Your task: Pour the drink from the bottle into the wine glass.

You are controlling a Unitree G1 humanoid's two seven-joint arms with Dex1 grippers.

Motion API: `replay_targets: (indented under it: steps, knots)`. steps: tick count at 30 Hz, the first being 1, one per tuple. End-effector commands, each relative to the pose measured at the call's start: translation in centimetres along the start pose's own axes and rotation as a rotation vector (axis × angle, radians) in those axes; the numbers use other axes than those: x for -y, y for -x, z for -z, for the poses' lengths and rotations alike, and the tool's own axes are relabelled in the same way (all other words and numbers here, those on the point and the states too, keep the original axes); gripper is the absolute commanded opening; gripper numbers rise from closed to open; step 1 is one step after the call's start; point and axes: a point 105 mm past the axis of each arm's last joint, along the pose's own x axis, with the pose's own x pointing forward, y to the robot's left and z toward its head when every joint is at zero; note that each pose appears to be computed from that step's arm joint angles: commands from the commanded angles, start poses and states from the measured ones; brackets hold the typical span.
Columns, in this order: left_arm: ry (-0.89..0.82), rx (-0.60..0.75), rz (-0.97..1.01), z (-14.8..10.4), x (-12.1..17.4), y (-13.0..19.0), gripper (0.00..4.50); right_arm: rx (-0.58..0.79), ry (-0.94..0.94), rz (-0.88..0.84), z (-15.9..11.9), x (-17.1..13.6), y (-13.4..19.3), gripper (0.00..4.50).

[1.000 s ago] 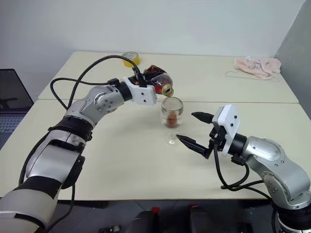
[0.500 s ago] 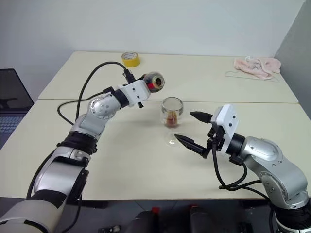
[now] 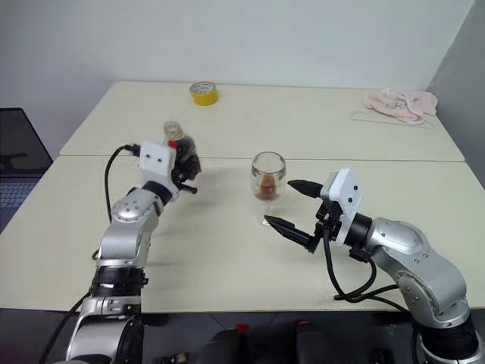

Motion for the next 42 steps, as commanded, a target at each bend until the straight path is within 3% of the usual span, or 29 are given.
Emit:
replay_targets:
  steps: [1,24,35,42]
  knots:
    - [0.033,0.081,-0.086,-1.8,-1.7,1.2,0.76,0.03,0.027,0.014,-0.2,-0.1,0.2,4.5]
    - [0.191,-0.032,-0.139,2.6,-2.7,0.6,0.76,0.088,0.055,-0.08,-1.6,-1.8,-1.1,4.5]
    - [0.152,-0.039,-0.131,2.9,-2.8,0.8,4.41,0.076,0.065,-0.091,-1.7,-1.9,-1.1,4.5]
    - [0.148,-0.029,-0.112,2.8,-2.6,1.2,4.46,0.072,0.068,-0.091,-1.6,-2.0,-1.2,4.5]
